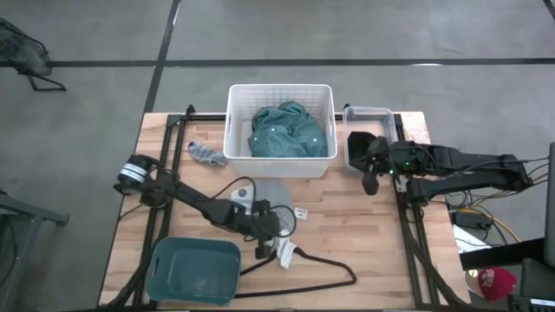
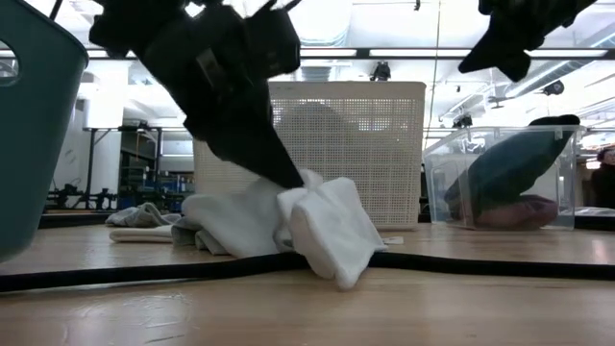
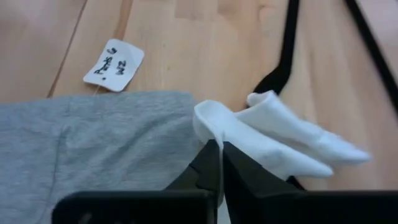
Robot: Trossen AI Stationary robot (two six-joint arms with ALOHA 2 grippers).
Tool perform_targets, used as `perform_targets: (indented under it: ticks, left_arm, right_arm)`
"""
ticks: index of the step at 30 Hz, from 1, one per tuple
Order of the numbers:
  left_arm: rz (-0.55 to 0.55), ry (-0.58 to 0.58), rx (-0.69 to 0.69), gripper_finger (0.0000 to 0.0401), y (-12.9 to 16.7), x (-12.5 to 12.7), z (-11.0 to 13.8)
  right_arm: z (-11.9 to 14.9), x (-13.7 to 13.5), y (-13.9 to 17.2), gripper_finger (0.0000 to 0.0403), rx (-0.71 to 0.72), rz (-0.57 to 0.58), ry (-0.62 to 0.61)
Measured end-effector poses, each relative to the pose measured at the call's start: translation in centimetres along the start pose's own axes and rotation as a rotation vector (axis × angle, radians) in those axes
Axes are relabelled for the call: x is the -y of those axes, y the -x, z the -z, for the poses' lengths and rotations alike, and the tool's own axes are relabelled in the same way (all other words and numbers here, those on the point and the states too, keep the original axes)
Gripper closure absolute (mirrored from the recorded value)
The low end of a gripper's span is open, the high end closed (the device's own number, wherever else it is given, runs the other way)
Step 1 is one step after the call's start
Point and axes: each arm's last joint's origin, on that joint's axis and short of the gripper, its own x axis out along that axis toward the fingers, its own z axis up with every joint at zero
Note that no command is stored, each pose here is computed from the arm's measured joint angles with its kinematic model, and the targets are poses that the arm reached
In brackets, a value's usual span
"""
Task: Pick & Place Cloths
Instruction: Put the bottom white sock into the dark blue bin
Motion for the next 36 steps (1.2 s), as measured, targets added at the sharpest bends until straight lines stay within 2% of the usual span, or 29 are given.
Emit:
perform_targets:
  ticks: [5, 10, 16, 22, 26, 29, 33, 36]
  left_arm:
    - [0.028, 0.005, 0.007, 0.0395, 1.6, 0.3, -1.2]
    - [0.036, 0.022, -0.015, 0.0397, 5.0, 1.1, -3.3]
    - [0.06, 0.07, -0.025, 0.0397, 10.8, 2.2, -6.2]
    - [0.108, 0.164, -0.02, 0.0397, 18.1, 3.2, -8.7]
    - [0.144, 0.302, -0.029, 0.0397, 23.6, 3.2, -9.6]
    - [0.169, 0.454, -0.049, 0.0397, 27.2, 3.1, -9.5]
    - [0.136, 0.676, -0.112, 0.0397, 30.3, 2.7, -8.6]
    - [0.09, 0.784, -0.168, 0.0397, 31.7, 2.5, -7.6]
  right_arm:
    - [0.6, -0.7, -1.3, 0.0394, 0.063, -0.094, 0.072]
    - [1.5, -1.4, -2.0, 0.0394, 0.091, -0.193, 0.113]
    - [3.1, -1.8, -3.3, 0.0394, 0.142, -0.255, 0.114]
    - [4.2, -1.9, -4.1, 0.0394, 0.184, -0.292, 0.105]
    - [4.1, -1.9, -4.0, 0.0394, 0.193, -0.297, 0.102]
    - [4.0, -1.9, -3.9, 0.0394, 0.197, -0.299, 0.101]
    - [3.9, -2.0, -3.9, 0.0394, 0.199, -0.299, 0.1]
    - [3.9, -2.0, -3.9, 0.0394, 0.206, -0.301, 0.099]
